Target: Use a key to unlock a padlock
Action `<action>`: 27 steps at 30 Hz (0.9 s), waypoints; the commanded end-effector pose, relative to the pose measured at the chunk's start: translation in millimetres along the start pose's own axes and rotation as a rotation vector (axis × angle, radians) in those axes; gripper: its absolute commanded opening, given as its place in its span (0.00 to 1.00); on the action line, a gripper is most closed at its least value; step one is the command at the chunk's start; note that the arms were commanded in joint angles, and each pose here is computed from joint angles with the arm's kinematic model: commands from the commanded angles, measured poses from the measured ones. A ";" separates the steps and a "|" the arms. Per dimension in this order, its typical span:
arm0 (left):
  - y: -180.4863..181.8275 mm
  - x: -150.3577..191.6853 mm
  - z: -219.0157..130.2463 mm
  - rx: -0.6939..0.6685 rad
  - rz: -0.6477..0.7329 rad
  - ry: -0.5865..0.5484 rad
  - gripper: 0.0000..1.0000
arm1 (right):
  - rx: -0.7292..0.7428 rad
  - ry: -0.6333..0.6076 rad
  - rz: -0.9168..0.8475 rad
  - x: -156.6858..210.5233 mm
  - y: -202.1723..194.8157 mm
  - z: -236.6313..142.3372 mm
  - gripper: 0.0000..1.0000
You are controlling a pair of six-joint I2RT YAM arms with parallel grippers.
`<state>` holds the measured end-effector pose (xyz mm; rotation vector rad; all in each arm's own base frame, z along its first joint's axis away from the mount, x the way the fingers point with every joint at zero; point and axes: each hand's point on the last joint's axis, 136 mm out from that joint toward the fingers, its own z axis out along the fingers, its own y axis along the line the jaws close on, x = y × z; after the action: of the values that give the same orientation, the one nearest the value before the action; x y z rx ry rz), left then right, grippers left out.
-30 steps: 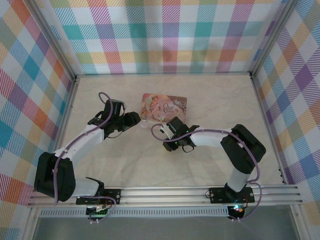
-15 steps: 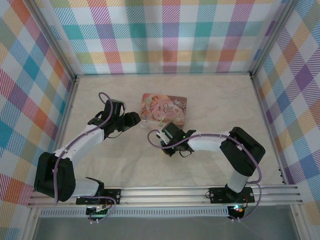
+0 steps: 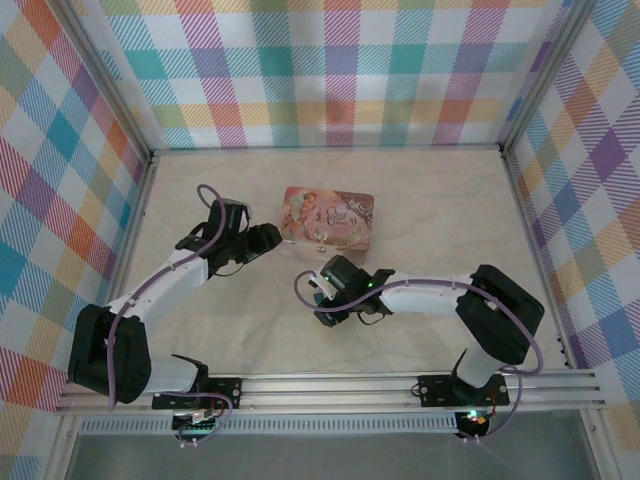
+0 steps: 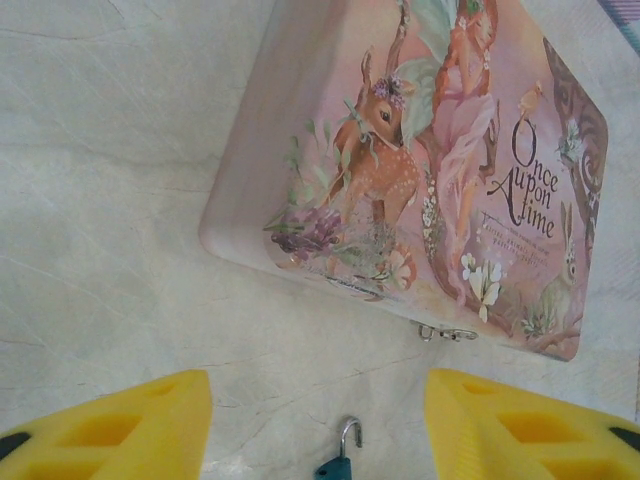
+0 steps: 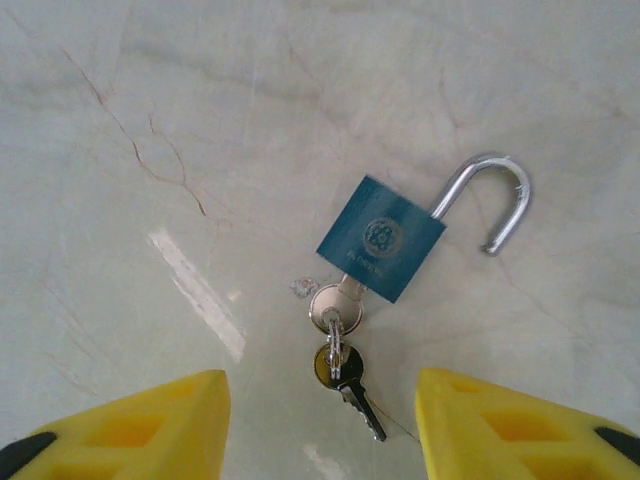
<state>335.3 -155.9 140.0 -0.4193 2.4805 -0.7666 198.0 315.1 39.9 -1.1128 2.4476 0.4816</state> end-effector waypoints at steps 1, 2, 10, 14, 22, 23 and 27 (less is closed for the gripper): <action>0.4 -5.1 -11.5 -0.015 0.021 -0.025 0.61 | 0.021 -0.070 0.014 -17.8 -2.9 -21.5 0.57; 0.9 -5.2 -13.5 -0.021 0.025 -0.029 0.63 | 0.026 -0.090 0.019 -22.6 -4.1 -28.0 0.58; 8.9 -9.5 -35.6 -0.089 0.070 -0.073 1.00 | 0.064 -0.232 0.104 -43.4 -27.4 -79.6 0.97; 22.3 -19.4 -52.6 -0.182 0.102 -0.146 1.00 | 0.113 -0.329 0.196 -50.5 -53.7 -109.9 1.00; 55.8 -47.2 -84.9 -0.348 0.169 -0.412 1.00 | 0.413 -0.462 0.523 -30.8 -150.9 -166.2 1.00; 60.0 -50.3 -87.1 -0.367 0.199 -0.447 1.00 | 0.485 -0.470 0.556 -23.6 -165.4 -172.1 1.00; 76.8 -68.0 -97.0 -0.484 0.330 -0.594 1.00 | 0.738 -0.542 0.604 -1.4 -211.8 -193.5 1.00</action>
<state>317.4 -52.9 176.7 -0.3783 2.1877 -0.1276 311.5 135.3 177.5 -0.0814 2.1893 0.1975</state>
